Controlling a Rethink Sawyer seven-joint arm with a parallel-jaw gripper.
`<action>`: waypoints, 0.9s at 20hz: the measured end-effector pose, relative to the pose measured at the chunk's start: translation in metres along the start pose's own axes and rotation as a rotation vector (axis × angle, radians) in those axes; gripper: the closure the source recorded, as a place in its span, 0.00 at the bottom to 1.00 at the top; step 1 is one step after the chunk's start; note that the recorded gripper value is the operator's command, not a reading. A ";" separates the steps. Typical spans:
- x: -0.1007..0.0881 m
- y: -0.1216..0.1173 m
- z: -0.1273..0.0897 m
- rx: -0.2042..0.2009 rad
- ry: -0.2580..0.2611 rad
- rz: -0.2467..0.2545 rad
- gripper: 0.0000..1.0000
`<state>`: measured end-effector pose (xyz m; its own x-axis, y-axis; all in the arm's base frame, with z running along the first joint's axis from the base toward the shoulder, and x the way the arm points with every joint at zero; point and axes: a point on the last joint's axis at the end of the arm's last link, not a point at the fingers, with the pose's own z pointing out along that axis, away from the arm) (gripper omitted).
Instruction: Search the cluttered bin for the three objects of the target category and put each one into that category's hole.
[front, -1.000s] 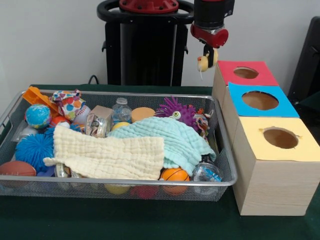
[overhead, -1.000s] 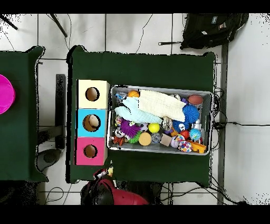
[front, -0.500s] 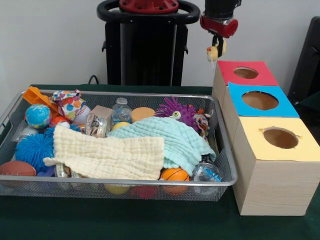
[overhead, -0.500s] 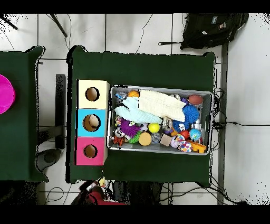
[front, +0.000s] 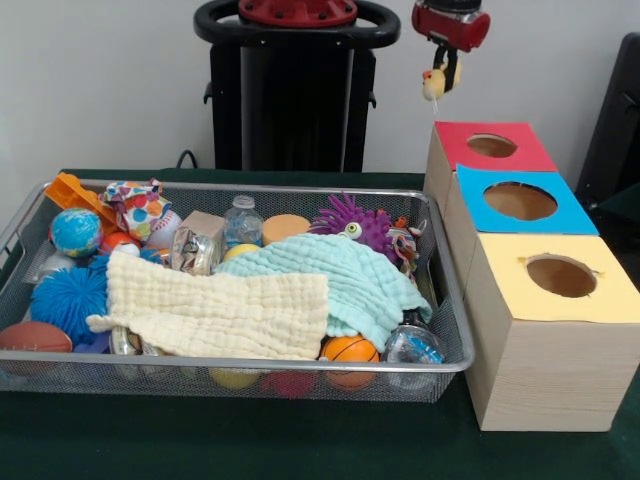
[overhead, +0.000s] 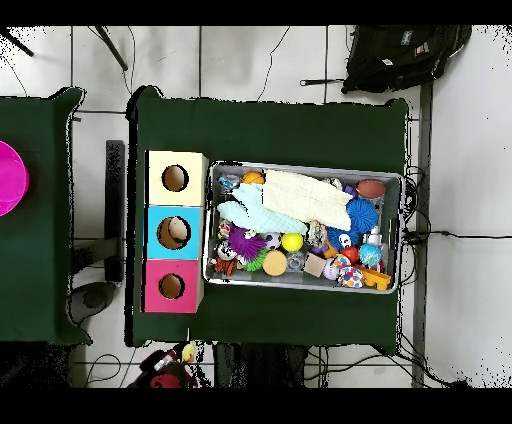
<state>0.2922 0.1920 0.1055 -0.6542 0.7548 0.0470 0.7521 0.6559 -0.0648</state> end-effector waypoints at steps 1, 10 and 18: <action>-0.002 0.001 -0.002 0.001 -0.002 0.006 1.00; -0.033 0.020 -0.014 -0.041 -0.043 0.052 1.00; -0.054 0.050 -0.014 -0.080 -0.074 0.083 1.00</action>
<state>0.3666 0.1843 0.1141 -0.5911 0.8061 -0.0287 0.8061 0.5916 0.0139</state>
